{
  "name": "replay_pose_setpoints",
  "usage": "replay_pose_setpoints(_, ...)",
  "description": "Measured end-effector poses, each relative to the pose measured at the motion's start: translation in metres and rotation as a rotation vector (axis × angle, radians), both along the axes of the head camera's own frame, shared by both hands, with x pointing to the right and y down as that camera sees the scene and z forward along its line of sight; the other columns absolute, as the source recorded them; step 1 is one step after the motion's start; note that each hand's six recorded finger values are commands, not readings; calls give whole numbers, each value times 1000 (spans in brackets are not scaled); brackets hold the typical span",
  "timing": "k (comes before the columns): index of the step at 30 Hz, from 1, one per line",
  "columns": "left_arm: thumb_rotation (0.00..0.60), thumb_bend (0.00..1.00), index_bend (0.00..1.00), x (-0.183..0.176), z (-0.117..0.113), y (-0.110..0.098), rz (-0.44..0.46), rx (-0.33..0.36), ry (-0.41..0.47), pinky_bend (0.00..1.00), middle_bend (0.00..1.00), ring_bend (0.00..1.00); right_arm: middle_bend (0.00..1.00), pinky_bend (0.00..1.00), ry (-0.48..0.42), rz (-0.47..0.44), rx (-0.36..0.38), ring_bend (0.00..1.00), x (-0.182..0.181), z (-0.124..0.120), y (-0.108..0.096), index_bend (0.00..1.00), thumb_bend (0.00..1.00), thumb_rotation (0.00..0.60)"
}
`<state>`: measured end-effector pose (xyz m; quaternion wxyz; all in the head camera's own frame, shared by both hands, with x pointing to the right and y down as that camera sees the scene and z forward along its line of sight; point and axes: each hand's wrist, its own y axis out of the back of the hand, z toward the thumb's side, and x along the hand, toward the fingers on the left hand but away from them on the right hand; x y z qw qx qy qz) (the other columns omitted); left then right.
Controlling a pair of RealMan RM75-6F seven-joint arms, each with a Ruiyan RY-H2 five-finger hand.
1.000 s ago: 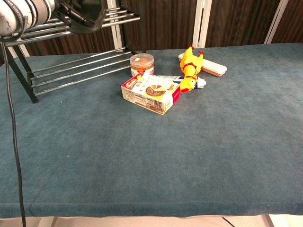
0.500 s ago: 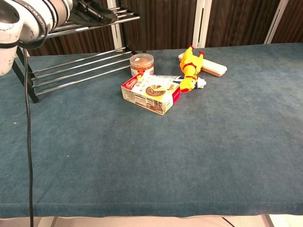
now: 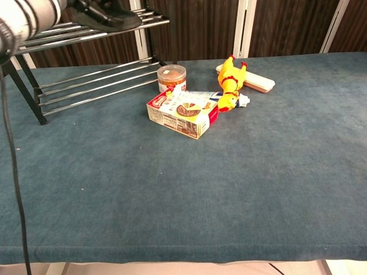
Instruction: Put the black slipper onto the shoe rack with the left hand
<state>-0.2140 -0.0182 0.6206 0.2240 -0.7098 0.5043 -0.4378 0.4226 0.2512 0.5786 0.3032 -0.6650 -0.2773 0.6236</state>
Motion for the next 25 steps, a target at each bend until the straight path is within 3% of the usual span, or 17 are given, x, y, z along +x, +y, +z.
replay_pose_setpoints(5,574,287,0,-40,-16,60,150,16,-73,190,120,83,0,137,7,-5,3,0,-2,1,0,0,121,600)
replay_pose_setpoints(9,577,284,0,-94,-26,109,225,59,-189,138,97,58,0,137,16,-13,6,0,-5,3,2,0,121,600)
replay_pose_setpoints(13,599,284,0,-160,-41,172,201,96,-302,103,68,5,0,137,27,-15,9,0,-6,5,1,0,121,600)
replay_pose_setpoints(17,600,286,0,-210,-41,234,171,33,-375,95,66,4,0,137,39,-18,8,0,-8,9,1,0,121,600)
replay_pose_setpoints(20,600,284,0,-218,-37,254,222,2,-383,92,63,4,0,137,40,-25,5,0,-11,11,2,0,121,600)
replay_pose_setpoints(25,600,286,0,-222,-42,255,210,31,-370,91,53,0,0,137,43,-16,13,0,-9,9,2,0,121,600)
